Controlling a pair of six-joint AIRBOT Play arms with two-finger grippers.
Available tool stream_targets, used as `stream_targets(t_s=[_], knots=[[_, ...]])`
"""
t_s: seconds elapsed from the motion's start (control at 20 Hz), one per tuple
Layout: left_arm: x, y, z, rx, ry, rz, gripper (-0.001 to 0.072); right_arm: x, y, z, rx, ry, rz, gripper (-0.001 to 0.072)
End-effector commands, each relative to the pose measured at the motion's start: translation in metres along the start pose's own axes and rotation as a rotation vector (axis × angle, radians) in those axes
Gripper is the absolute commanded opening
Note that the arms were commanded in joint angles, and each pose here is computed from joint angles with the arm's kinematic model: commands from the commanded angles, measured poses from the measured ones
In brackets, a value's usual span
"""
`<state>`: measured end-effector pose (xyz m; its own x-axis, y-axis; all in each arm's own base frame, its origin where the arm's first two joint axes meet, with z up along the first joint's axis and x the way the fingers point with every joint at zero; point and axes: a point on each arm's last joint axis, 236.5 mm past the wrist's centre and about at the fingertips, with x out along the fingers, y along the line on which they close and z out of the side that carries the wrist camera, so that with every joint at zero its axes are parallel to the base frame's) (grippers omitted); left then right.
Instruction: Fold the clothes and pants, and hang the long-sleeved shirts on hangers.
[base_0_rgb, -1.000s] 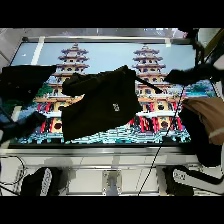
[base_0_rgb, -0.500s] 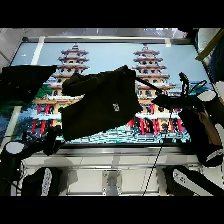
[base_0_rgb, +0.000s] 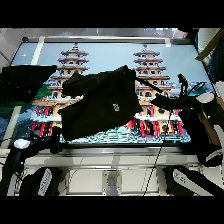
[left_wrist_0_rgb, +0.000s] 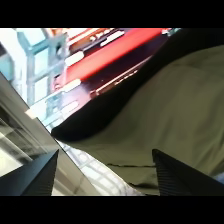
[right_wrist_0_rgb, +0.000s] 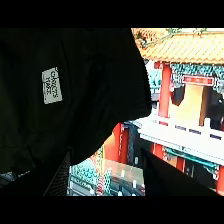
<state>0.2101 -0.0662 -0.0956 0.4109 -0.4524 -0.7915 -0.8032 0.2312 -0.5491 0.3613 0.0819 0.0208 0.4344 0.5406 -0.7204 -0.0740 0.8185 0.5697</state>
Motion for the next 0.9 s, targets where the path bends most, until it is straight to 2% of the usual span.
stream_targets(t_s=[0.0,0.1,0.2,0.25,0.3,0.45,0.55,0.75,0.85], knots=[[0.015,0.000,0.000,0.038,-0.009,0.019,0.0589,0.000,0.002,0.000,0.006,-0.002,0.009,0.0482],[0.022,-0.011,0.001,0.031,-0.026,-0.016,0.0527,0.000,0.006,0.002,0.019,-0.010,0.028,0.0482],[0.025,-0.025,0.008,0.019,-0.072,-0.068,0.0215,0.000,0.011,0.004,0.030,-0.015,0.048,0.0481],[0.024,-0.029,0.012,0.023,-0.091,-0.080,0.0090,-0.001,0.013,0.002,0.033,-0.007,0.057,0.0482],[0.024,-0.031,0.014,0.034,-0.097,-0.083,0.0017,-0.001,0.015,-0.001,0.032,0.006,0.063,0.0481],[0.023,-0.031,0.011,0.138,-0.092,-0.079,0.0008,0.000,0.021,-0.016,0.039,0.064,0.089,0.0482],[0.020,-0.034,0.009,0.201,-0.091,-0.087,0.0008,0.006,0.018,-0.031,0.107,0.099,0.097,0.0482],[0.014,-0.042,0.007,0.300,-0.109,-0.114,0.0008,0.043,0.006,-0.081,0.371,0.154,0.171,0.0482],[0.014,-0.042,0.005,0.332,-0.102,-0.111,0.0008,0.063,-0.005,-0.081,0.474,0.113,0.195,0.0482]])
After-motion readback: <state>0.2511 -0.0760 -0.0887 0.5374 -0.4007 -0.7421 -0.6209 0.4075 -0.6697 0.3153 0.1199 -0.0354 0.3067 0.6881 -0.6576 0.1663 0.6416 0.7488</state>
